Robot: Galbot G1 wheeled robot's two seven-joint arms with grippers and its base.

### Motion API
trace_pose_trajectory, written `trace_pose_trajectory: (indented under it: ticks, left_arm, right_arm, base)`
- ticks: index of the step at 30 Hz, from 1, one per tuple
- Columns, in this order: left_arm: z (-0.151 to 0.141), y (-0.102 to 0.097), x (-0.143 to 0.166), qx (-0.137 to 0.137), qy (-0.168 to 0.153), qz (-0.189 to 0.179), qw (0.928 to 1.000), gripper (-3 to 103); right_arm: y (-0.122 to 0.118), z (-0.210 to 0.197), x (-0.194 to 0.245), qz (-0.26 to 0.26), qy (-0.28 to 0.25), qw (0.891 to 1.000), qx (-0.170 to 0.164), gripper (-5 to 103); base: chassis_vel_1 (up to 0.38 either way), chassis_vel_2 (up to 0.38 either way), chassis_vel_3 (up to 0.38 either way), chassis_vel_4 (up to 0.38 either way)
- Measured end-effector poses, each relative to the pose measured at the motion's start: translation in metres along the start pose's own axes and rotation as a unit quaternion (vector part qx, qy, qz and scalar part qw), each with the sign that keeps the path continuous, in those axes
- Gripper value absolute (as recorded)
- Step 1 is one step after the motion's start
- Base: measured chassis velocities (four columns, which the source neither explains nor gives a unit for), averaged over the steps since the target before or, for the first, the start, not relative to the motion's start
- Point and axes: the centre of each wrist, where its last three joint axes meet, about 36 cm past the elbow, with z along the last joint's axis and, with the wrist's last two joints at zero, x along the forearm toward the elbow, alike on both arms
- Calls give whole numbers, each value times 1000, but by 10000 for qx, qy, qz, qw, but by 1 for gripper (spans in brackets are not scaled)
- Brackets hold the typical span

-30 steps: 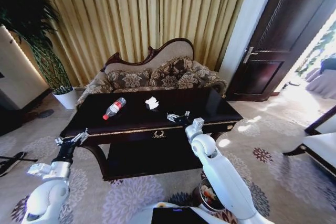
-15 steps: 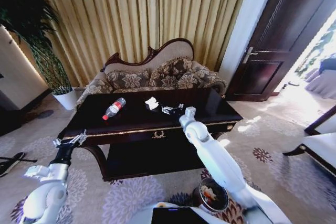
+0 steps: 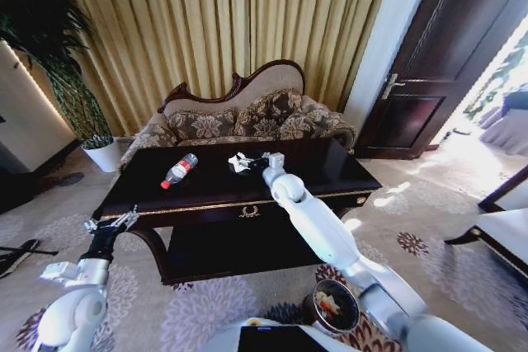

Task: Move to the front of the table and place the trash on the table into the trash bin.

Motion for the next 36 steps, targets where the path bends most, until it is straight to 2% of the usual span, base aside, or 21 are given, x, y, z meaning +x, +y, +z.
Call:
trace_pose_trajectory:
  ticks: [4, 12, 19, 27, 32, 36]
  left_arm:
    - [0, 0, 1, 1, 2, -18, 10000, 100]
    - [-1, -1, 1, 7, -13, -14, 10000, 100]
    - [-1, -3, 6, 36, -26, -46, 10000, 100]
    - [-3, -2, 8, 16, -65, -58, 10000, 100]
    - [-3, -3, 7, 27, -76, -51, 10000, 100]
    - [-3, -4, 6, 43, -91, -35, 9999, 100]
  right_arm:
    - [16, 3, -8, -36, 173, 9998, 13, 100]
    - [25, 5, -23, -10, 430, 9990, 83, 100]
    - [9, 7, -38, 305, 729, 9966, 248, 100]
    - [-9, 1, -51, 505, 854, 9947, 281, 100]
    - [-7, 2, -58, 514, 972, 9936, 274, 100]
    - [0, 0, -72, 538, 1024, 9932, 99, 100]
  base:
    - [0, 0, 0, 0]
    - [0, 0, 0, 0]
    - [0, 0, 0, 0]
    - [0, 0, 0, 0]
    - [0, 0, 0, 0]
    - [0, 0, 0, 0]
